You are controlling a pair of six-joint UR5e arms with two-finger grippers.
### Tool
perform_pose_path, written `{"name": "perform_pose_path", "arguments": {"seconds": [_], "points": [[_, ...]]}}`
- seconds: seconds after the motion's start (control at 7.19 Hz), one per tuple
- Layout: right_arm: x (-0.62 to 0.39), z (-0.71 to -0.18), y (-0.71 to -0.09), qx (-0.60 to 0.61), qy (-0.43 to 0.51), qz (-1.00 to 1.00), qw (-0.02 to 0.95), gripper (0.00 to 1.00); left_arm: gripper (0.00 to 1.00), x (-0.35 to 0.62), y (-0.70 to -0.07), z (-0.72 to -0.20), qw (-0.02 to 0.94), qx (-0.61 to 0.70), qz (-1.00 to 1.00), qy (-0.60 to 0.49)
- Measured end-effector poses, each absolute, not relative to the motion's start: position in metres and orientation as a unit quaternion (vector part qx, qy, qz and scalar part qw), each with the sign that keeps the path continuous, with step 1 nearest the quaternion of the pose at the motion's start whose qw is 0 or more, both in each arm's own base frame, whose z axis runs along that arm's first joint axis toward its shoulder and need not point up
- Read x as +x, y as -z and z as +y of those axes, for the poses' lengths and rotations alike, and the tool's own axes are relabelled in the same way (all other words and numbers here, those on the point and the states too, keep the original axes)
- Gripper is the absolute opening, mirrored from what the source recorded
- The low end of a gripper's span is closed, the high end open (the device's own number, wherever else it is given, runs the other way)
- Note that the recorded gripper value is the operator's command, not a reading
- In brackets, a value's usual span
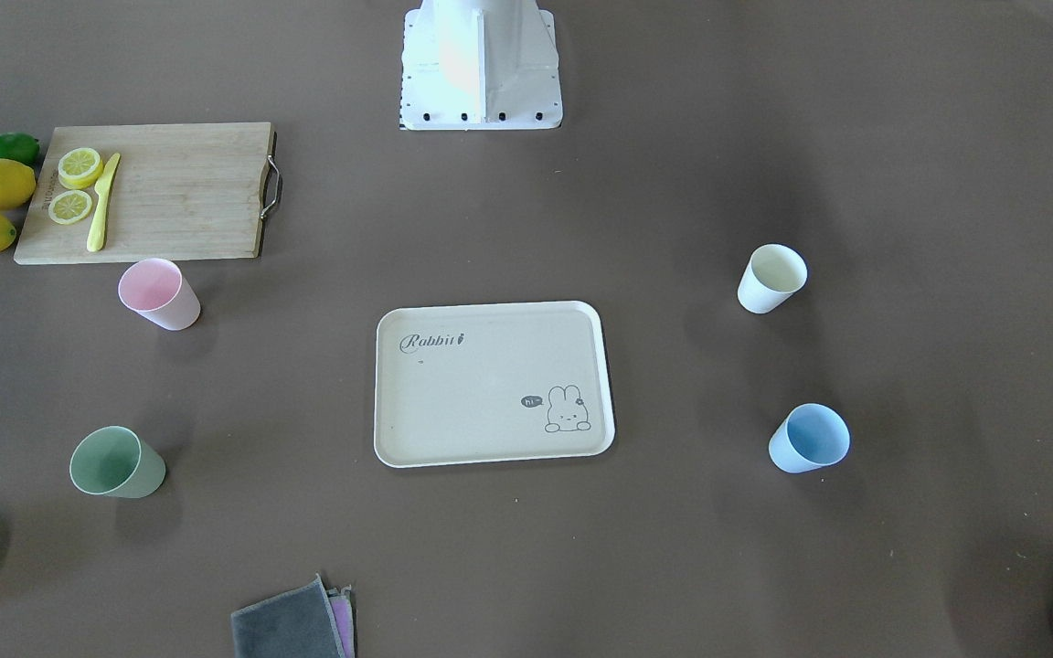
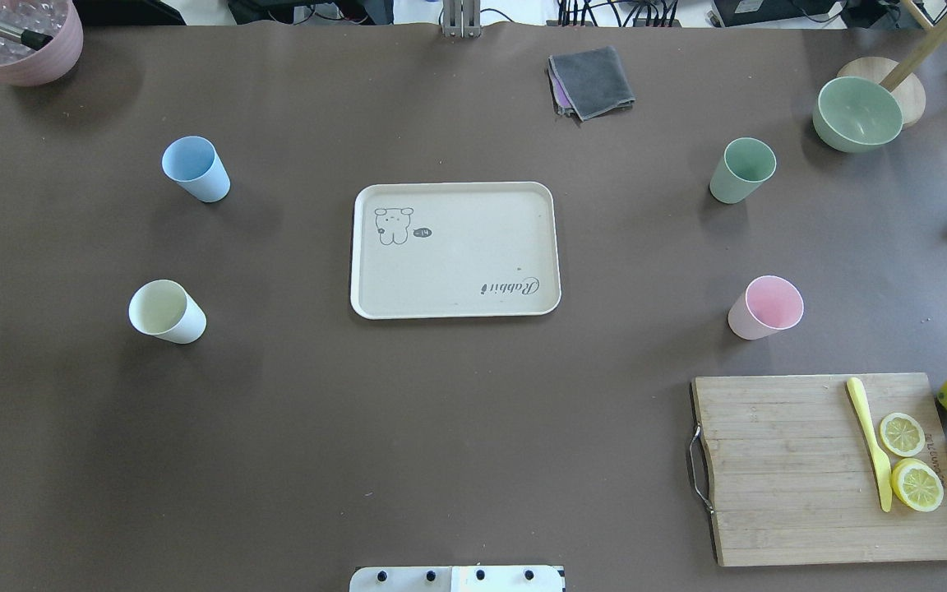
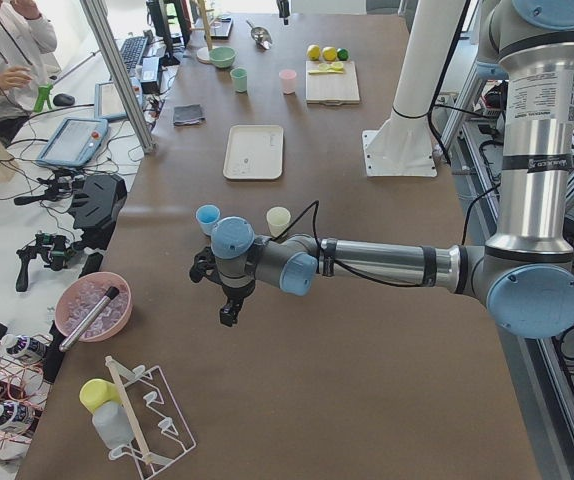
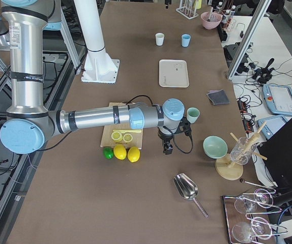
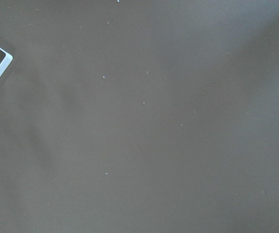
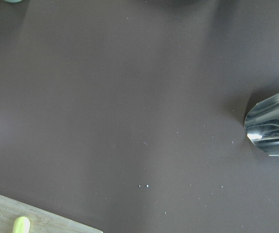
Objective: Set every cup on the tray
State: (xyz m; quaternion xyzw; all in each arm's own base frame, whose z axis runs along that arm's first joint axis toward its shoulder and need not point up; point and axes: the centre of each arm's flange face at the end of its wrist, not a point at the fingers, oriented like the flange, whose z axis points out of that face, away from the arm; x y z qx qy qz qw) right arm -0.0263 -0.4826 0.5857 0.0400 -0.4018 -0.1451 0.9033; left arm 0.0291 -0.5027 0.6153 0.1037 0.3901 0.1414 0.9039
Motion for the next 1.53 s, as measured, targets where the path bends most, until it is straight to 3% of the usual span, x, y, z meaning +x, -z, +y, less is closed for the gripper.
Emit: {"name": "perform_pose_path", "arguments": {"seconds": [1.53], "points": [[-0.029,-0.497,-0.582,0.048,0.149,-0.400,0.903,1.00,0.98,0.016,-0.624,-0.482,0.906,0.101,0.390,-0.130]]}}
